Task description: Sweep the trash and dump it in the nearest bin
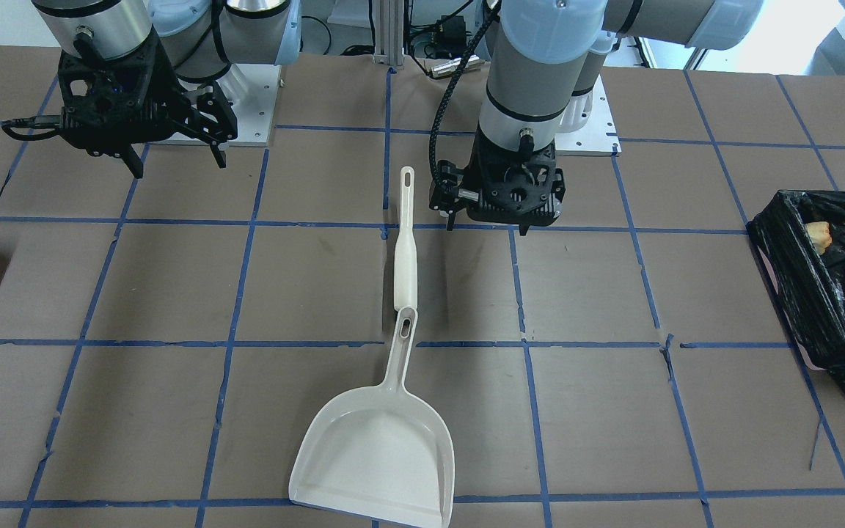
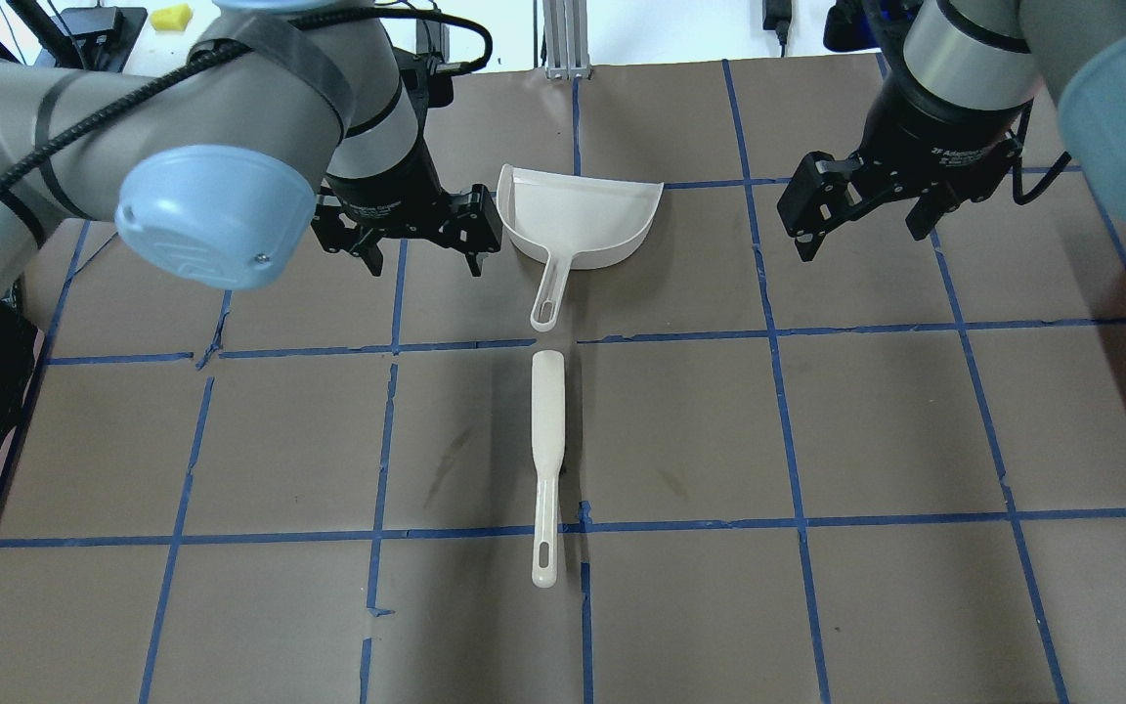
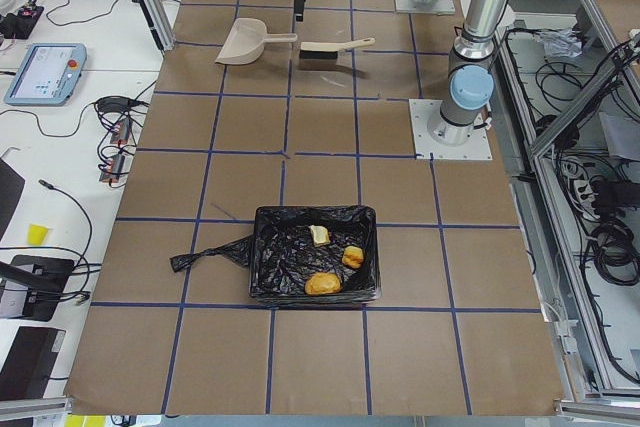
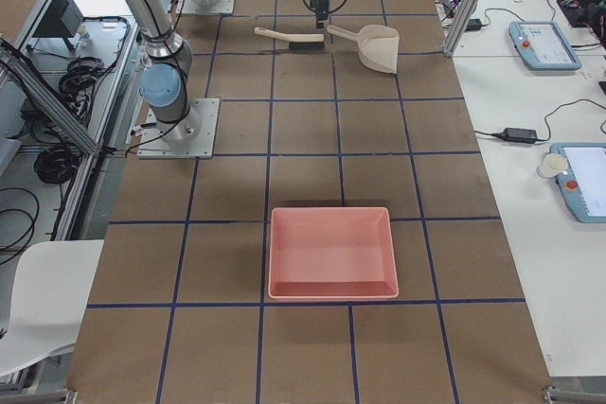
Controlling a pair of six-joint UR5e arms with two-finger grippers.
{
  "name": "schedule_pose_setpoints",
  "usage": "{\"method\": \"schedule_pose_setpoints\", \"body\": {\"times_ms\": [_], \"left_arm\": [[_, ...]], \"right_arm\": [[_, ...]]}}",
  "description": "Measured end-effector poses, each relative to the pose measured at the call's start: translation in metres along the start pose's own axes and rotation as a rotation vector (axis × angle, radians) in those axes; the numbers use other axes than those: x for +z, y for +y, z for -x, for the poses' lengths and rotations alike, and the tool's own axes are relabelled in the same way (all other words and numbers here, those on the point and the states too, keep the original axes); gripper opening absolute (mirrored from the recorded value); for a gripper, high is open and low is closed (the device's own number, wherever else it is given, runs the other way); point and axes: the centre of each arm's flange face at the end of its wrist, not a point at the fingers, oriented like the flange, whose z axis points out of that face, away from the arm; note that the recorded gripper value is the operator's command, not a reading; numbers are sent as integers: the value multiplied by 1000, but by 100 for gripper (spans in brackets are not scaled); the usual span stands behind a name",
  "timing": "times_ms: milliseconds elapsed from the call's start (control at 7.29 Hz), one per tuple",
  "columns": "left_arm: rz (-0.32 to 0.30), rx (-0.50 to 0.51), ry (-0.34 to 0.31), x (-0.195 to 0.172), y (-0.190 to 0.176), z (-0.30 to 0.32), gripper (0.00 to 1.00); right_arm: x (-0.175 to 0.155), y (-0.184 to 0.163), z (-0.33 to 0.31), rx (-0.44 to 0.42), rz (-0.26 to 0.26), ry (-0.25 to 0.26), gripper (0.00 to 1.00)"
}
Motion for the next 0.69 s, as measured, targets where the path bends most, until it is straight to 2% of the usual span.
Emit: {"method": "schedule_pose_setpoints", "body": {"times_ms": [274,685], "left_arm": [[67,-72,-67,-55,-2,55,100],[75,-68,-71,-82,-2,101,100]], "right_arm": [[0,0,0,0,0,-1,100],[0,0,0,0,1,-2,100]]}}
